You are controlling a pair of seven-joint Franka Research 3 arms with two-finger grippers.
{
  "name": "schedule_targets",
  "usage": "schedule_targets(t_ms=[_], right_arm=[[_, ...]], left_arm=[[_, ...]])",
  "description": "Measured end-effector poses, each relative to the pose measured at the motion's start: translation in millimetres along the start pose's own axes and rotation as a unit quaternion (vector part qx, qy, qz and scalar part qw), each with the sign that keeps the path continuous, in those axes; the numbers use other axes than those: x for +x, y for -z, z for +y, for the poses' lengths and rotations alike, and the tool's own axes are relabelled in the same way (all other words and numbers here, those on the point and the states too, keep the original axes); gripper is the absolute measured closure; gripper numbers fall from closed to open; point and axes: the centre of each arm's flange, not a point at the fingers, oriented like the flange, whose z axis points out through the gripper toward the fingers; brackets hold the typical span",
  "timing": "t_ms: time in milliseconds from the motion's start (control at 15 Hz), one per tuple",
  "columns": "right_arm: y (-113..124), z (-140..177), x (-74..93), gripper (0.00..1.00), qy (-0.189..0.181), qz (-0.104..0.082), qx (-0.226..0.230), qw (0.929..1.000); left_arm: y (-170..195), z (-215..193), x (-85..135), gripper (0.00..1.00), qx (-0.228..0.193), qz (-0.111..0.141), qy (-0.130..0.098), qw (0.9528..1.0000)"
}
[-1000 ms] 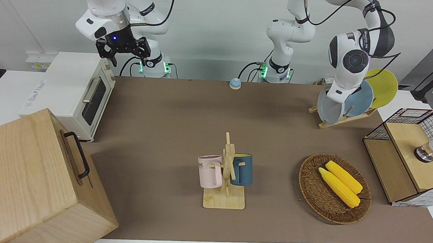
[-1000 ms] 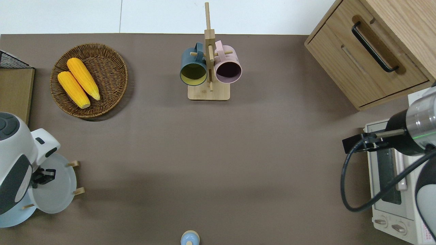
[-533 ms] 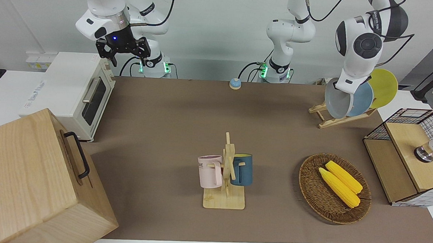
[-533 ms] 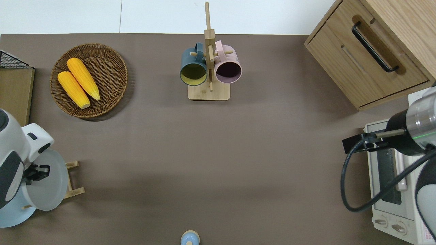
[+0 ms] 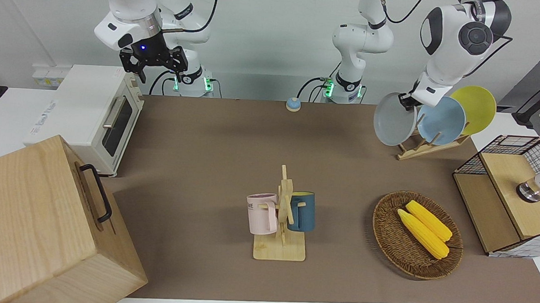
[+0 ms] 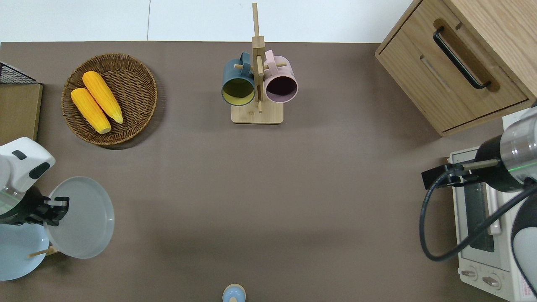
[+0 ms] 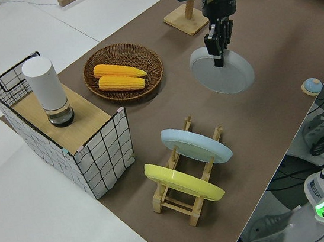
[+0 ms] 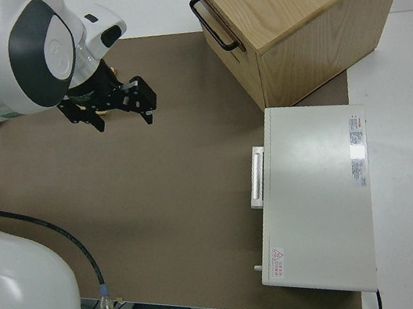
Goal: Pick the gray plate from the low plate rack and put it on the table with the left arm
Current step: 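Lift the gray plate out of the rack with the left gripper, away from the robot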
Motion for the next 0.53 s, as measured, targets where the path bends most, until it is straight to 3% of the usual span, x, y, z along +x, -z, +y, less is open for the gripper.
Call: schedule_targets(t_ms=[133,333,533], right_arm=[[0.0,0.0,0.0,0.01,0.0,0.0,0.0,1.0],[0.0,0.0,0.0,0.01,0.0,0.0,0.0,1.0],[0.0,0.0,0.0,0.01,0.0,0.0,0.0,1.0]], left_arm=[[-1.6,23.6,-3.4,0.85,-0.066,-0.015,-0.01,0.9976],[-12.1,51.4,-4.4,0.85,-0.113,-0.035,-0.027,0.9927],[-37.8,67.8,3.3,0.85,-0.14,-0.047,-0.029,0.9887]])
